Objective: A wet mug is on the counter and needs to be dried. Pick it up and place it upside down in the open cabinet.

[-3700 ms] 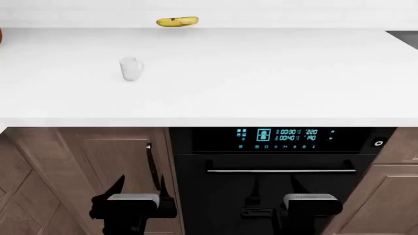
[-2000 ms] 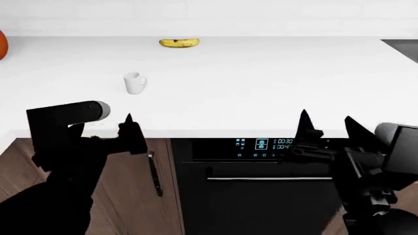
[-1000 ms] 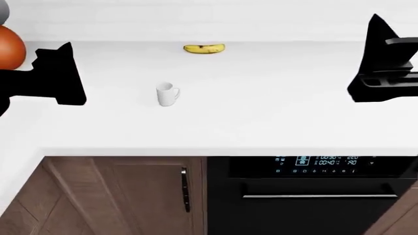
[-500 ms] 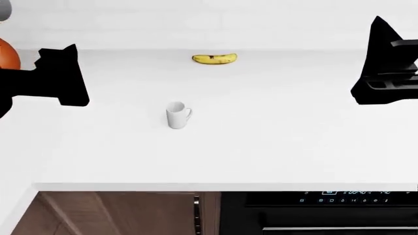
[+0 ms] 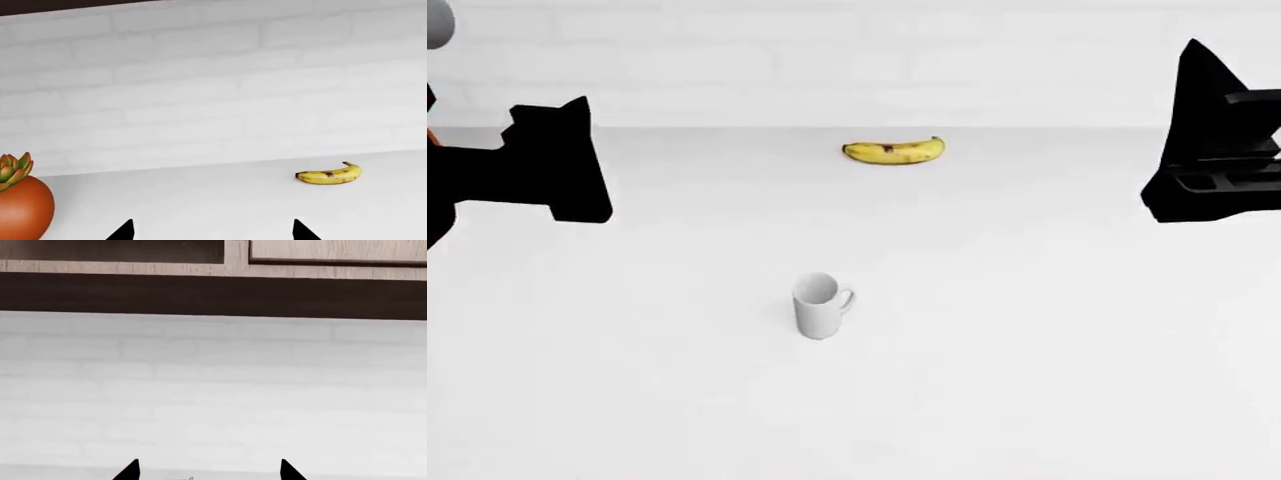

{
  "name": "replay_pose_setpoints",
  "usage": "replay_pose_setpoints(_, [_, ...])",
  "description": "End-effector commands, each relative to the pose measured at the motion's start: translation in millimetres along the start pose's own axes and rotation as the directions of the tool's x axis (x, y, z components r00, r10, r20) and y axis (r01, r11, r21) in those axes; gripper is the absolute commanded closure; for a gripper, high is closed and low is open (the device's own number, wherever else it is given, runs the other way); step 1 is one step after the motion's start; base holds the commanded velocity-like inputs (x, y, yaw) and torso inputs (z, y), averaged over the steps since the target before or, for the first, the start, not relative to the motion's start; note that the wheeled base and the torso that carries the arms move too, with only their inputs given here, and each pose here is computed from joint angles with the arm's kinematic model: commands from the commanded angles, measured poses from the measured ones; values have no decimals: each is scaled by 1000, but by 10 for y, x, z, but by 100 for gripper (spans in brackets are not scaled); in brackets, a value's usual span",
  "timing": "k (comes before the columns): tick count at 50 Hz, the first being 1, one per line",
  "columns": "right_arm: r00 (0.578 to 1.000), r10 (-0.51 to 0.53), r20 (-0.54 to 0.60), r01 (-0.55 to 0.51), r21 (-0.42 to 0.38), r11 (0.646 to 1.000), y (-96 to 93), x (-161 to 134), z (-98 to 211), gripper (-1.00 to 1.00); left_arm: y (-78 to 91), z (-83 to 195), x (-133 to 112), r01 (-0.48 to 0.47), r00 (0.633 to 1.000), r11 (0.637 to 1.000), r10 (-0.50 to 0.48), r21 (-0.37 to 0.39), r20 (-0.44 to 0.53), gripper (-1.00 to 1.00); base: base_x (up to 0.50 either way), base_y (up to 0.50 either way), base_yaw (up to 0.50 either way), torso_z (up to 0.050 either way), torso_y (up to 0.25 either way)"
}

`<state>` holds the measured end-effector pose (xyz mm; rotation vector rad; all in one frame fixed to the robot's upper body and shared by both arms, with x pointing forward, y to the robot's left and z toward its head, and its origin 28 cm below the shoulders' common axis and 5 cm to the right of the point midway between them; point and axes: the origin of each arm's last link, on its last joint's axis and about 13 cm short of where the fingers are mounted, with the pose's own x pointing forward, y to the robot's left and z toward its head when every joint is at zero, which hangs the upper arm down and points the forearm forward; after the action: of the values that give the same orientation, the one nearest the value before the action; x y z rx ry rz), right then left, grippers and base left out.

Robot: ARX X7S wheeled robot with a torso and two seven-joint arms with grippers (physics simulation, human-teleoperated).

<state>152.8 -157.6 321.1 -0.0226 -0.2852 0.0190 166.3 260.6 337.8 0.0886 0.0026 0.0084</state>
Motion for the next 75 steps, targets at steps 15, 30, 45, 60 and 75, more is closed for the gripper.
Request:
replay_pose_setpoints(15, [1000,7,1,-7,10,1000,-11,-23,24,-100,-23,11,-15,30,1000,1000,-30,6,-9,-100,148,77,0,0,0])
replay_pose_setpoints(30, [1000,5,-26,-5,-6,1000,-25,-40,-18,-100,-55,-41,-2,92,995,995,-91,25,-46,-100,110,2,0,0,1])
replay_pose_setpoints(45, [997,18,-74,-18,-3,1000,-71,-34,8,-100,-164,-182,397,438,886,896,-416,74,-204,-100,0,0,0,0,0])
replay_pose_setpoints(60, [997,27,-73,-26,20,999,-94,-52,-32,-100,-177,-506,587,592,762,806,-553,17,-336,-100,0,0,0,0,0])
replay_pose_setpoints(75, [996,17,-84,-15,31,999,-110,-49,-83,-100,-72,-597,556,711,660,702,-686,-40,-305,-100,0,0,0,0,0])
